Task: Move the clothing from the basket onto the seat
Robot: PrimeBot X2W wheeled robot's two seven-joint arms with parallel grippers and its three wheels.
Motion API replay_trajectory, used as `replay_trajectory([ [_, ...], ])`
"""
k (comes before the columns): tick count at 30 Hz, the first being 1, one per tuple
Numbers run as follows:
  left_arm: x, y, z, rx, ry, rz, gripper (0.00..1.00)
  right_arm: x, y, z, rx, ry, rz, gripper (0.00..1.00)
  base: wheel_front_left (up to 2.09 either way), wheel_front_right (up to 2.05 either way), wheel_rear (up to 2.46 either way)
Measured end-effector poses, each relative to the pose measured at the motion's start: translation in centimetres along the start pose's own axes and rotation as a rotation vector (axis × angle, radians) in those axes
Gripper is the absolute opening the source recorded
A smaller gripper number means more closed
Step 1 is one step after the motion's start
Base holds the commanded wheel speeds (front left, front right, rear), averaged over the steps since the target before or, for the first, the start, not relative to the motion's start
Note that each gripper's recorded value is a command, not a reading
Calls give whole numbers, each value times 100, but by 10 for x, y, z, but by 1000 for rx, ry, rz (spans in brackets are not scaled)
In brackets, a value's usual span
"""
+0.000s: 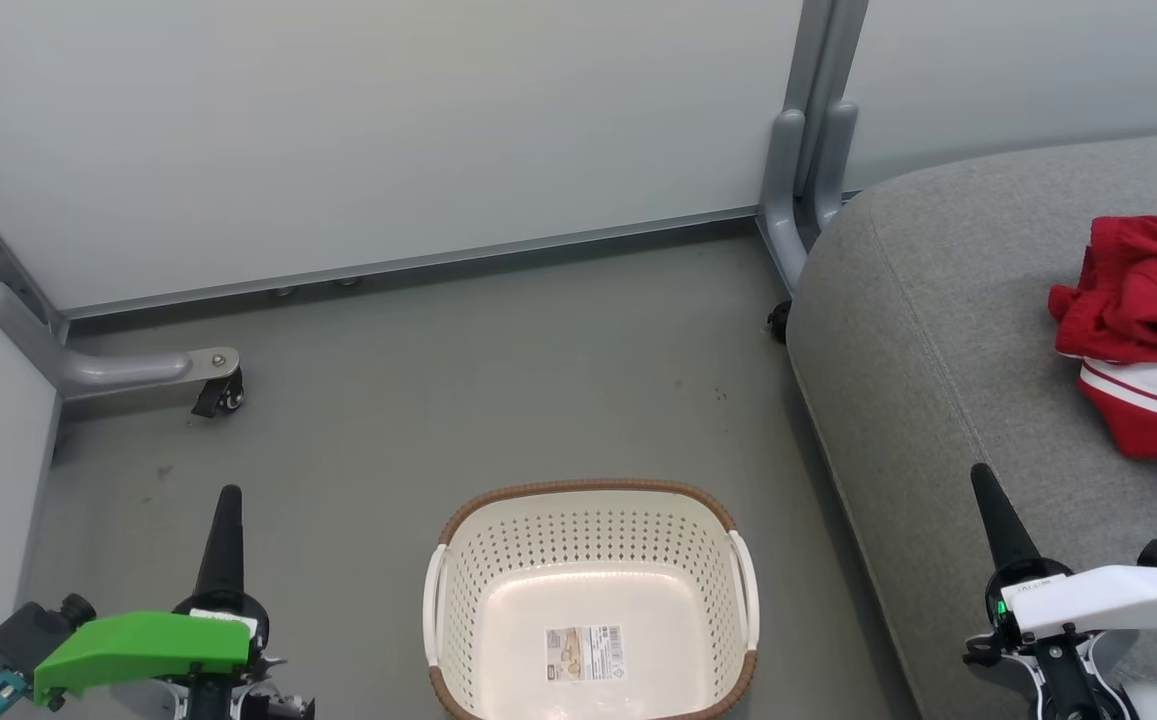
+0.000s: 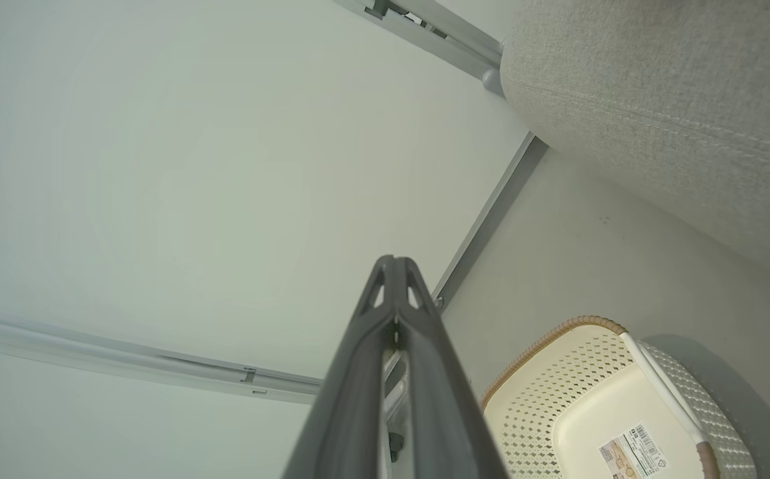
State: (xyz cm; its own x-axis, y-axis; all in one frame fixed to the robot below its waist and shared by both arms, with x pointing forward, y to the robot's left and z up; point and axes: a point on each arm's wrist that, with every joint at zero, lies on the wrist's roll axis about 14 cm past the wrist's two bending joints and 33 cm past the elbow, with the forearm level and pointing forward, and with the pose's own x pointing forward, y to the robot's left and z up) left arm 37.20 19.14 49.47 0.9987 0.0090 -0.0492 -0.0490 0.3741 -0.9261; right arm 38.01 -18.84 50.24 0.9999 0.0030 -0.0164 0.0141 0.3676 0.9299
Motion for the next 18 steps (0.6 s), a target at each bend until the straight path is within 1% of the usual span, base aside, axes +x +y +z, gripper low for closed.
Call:
replay_trajectory([
  [18, 6, -1, 4, -163, 3, -6, 0, 3, -1, 4, 157, 0, -3, 0, 0, 0, 0],
])
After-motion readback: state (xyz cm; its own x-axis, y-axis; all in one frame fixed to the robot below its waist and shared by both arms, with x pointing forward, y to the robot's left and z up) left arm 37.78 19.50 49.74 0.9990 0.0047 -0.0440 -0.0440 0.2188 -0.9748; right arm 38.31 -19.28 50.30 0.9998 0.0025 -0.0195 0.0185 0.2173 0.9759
